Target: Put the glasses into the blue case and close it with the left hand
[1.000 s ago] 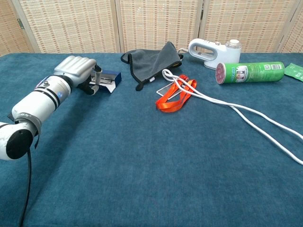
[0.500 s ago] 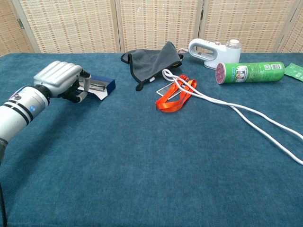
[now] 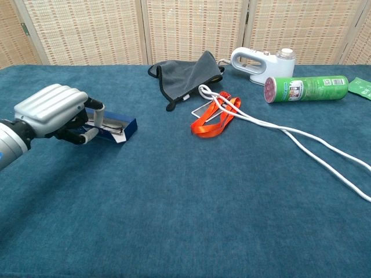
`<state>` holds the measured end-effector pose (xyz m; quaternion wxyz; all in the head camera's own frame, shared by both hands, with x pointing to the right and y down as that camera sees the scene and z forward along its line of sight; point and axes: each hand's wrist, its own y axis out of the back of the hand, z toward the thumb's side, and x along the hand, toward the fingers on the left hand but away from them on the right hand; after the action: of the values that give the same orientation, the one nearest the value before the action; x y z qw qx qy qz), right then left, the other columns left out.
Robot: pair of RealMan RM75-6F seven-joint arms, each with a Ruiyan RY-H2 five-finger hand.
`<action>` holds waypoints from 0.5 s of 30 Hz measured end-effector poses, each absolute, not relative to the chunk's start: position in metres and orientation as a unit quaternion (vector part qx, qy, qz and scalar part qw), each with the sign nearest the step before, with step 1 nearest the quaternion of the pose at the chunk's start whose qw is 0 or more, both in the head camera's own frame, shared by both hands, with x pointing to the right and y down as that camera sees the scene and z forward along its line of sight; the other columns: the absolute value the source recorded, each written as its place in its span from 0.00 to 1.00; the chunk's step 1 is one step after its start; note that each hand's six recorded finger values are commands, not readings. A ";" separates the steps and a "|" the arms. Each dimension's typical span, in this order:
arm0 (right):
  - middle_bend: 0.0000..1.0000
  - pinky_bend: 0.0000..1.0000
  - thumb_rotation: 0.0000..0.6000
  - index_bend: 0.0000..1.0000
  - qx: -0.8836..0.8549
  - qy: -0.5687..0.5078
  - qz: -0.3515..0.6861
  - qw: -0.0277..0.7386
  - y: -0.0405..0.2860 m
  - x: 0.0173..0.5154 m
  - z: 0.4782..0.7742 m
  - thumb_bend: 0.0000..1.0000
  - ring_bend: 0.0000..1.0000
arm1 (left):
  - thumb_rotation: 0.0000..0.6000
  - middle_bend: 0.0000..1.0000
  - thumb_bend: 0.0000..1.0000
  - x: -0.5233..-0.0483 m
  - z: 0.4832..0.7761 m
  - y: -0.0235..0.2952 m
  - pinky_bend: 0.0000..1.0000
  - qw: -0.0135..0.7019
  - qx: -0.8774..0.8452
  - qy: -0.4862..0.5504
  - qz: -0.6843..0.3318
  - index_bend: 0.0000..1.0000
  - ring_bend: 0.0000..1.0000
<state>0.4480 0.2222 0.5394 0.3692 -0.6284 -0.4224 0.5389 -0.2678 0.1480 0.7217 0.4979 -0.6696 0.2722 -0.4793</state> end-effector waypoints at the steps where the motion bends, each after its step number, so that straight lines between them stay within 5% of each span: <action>1: 0.34 0.26 1.00 0.26 -0.628 -0.423 0.538 0.370 0.222 0.448 0.539 0.35 0.28 | 1.00 1.00 0.47 -0.273 0.721 0.148 1.00 0.501 -0.664 0.264 -0.487 0.52 0.91; 15: 0.34 0.26 1.00 0.26 -0.628 -0.424 0.537 0.371 0.221 0.448 0.539 0.35 0.29 | 1.00 0.99 0.46 -0.302 0.743 0.139 1.00 0.490 -0.638 0.240 -0.544 0.36 0.90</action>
<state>0.4479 0.2210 0.5390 0.3713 -0.6276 -0.4238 0.5373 -0.3017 0.1394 0.7434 0.4903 -0.6378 0.2397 -0.5436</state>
